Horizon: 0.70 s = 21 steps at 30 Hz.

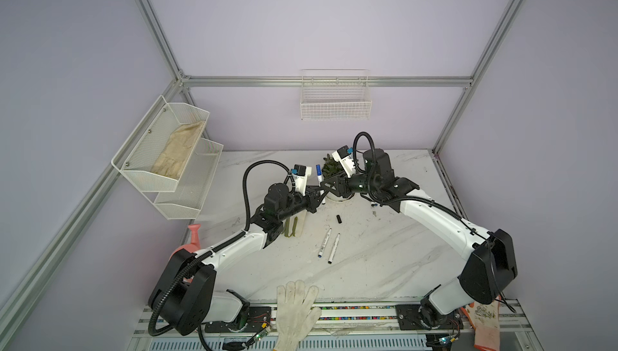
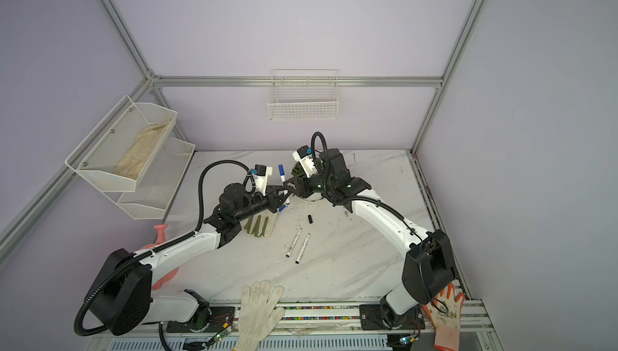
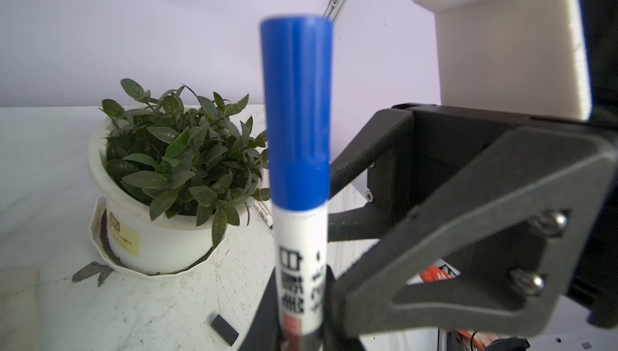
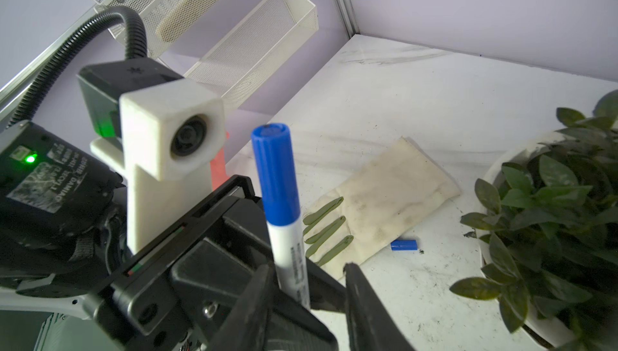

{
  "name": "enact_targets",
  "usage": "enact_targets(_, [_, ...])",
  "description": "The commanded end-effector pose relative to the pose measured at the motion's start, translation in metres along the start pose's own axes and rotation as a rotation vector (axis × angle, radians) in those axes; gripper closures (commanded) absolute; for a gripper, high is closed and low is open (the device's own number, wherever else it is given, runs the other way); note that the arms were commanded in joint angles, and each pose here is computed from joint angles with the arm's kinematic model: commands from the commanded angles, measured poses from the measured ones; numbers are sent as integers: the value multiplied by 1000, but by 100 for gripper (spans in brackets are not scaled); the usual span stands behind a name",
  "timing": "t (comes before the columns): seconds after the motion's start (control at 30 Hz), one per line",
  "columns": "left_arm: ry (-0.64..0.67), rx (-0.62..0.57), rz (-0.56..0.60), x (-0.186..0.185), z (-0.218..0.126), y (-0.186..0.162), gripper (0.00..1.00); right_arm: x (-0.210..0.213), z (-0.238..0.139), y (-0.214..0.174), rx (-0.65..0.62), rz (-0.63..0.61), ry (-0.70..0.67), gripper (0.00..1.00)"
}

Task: Insert the pens into the pen caps
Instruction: 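Slide the right gripper down to grasp the marker body below the cap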

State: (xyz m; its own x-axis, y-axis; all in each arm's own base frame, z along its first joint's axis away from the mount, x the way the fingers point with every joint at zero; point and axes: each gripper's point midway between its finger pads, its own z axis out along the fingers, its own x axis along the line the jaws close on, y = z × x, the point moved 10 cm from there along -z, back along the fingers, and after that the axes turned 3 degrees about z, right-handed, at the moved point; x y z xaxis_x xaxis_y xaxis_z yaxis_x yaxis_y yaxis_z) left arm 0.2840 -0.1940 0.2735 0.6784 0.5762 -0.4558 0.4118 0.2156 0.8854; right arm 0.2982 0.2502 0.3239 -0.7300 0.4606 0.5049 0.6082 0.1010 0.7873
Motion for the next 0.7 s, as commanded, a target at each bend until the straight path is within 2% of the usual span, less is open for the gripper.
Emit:
enact_targets(0.0, [-10,-80,26,-5,-5,8,100,6,-4,1,-23,10,42,62])
enact_targets(0.2, [-13,-79,25,-7,-2,8,100,1,6,1,-53,60,88,66])
enact_targets(0.67, [-26,-77,21,-11,2,9,100,-4,14,-4,-74,83,108,87])
